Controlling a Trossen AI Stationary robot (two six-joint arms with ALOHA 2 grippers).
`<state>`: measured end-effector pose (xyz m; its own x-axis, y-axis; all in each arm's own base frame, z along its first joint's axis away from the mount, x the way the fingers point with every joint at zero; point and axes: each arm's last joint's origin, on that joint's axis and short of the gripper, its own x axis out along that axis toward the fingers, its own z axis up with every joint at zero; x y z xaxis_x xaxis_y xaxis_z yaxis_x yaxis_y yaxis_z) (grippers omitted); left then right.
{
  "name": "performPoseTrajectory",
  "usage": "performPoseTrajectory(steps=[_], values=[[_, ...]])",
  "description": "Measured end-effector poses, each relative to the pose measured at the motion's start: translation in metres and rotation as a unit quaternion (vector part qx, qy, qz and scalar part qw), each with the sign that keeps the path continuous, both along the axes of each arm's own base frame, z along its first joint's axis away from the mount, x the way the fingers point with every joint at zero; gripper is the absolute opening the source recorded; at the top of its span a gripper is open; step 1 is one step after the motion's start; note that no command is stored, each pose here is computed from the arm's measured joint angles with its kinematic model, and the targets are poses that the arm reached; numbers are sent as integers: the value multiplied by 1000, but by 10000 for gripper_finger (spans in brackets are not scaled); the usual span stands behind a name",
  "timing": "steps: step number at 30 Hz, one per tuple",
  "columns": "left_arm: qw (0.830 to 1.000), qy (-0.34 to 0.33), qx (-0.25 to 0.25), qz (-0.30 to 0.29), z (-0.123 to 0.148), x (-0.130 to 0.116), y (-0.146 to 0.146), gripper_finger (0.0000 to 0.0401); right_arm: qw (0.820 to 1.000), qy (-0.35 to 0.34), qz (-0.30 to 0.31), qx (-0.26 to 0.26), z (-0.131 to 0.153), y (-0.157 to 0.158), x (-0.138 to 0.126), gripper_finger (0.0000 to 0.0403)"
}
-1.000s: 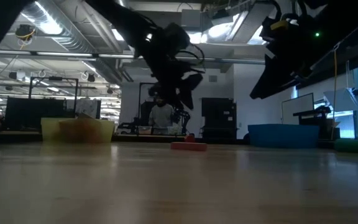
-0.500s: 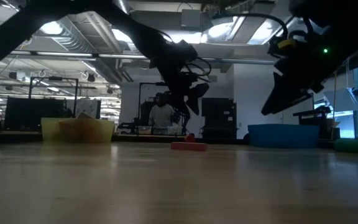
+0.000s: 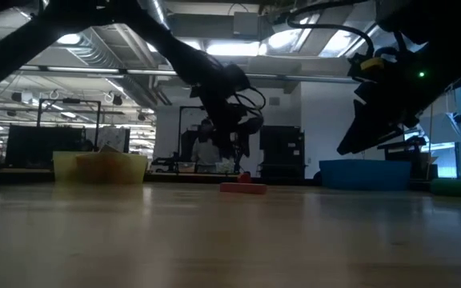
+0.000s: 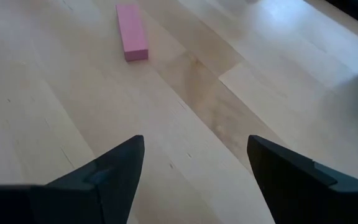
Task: Sort blocks by size
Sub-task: Put the red cylindrical block into the light orange bin
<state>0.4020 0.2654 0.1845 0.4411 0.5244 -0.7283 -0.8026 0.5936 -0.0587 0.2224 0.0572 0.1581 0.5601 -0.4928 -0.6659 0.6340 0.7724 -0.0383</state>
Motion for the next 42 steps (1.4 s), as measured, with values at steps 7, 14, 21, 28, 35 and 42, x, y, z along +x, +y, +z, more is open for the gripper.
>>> performPoseTrajectory(steps=[7,14,21,28,35,42], values=[[999,4,-35,-13,-17,-1,5,168,1000,0,2,-2,0,0,0,289],[996,-17,-77,-38,-21,-7,13,168,1000,-1,2,-2,0,0,0,289],[992,-7,-76,-104,-23,-13,21,167,1000,0,0,-5,0,0,0,289],[960,54,72,-265,-14,-4,25,100,1000,4,1,-7,0,0,0,289],[936,69,100,-331,-36,2,25,15,1000,5,1,-7,0,0,-1,289],[952,73,41,-293,-41,-8,29,8,1000,3,1,-6,0,0,0,289]])
